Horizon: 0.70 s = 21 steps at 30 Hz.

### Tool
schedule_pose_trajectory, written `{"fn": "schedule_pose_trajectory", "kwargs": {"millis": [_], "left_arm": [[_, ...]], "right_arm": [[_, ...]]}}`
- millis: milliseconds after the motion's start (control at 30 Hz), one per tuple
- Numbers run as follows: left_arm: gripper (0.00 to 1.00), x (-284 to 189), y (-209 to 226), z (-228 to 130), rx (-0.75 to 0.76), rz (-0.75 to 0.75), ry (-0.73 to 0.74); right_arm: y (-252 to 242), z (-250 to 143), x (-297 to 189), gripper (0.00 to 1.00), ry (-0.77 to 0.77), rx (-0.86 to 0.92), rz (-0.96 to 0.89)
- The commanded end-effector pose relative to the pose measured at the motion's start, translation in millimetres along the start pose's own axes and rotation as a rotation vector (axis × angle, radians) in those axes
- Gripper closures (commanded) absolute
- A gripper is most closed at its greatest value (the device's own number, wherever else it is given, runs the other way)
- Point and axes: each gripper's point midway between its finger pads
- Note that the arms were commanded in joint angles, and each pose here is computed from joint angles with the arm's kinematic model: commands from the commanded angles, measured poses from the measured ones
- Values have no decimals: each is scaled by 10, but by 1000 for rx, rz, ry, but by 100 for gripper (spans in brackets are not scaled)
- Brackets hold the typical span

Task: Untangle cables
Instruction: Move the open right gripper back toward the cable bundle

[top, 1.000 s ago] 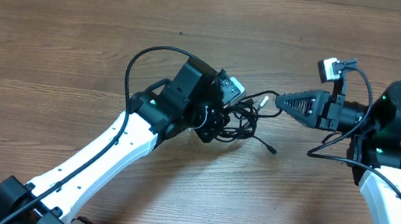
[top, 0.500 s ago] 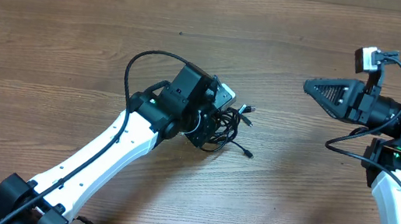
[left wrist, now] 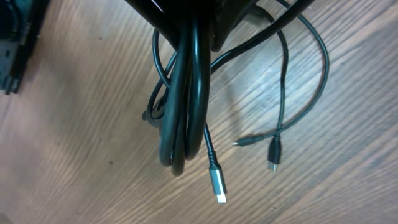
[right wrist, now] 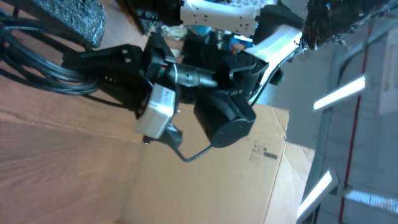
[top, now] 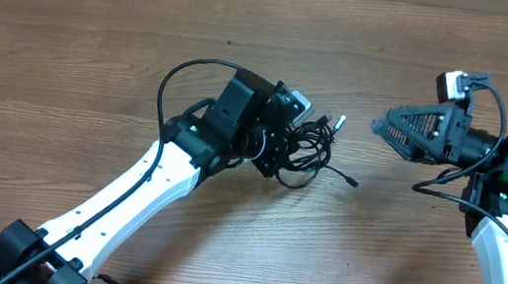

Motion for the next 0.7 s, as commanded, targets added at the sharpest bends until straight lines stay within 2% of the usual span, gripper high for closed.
{"fn": "schedule_pose_trajectory", "kwargs": {"millis": [0, 100, 167, 367, 533, 667], "left_arm": [[96, -16, -76, 33, -19, -48, -7], [96, -17, -94, 28, -1, -58, -6], [96, -23, -161, 38, 68, -97, -12], [96, -117, -566, 117, 428, -327, -103], [96, -126, -586, 142, 636, -326, -150], [96, -129, -585, 173, 721, -316, -176]], "right_arm": [[-43, -39, -5, 0, 20, -96, 11], [-142, -34, -5, 0, 1, -80, -2], [-181, -44, -5, 0, -1, -89, -4], [-204, -108, 4, 0, 15, -220, 10], [-215, -183, 66, 0, 37, -337, 27], [-276, -195, 122, 0, 33, -343, 3]]}}
Point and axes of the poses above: each gripper's point midway between its finger pads, its own x axis out along the fingers, its own y axis along the line the jaws close on, z = x × y, and after that the axes turned 3 degrees about -x, right-handed
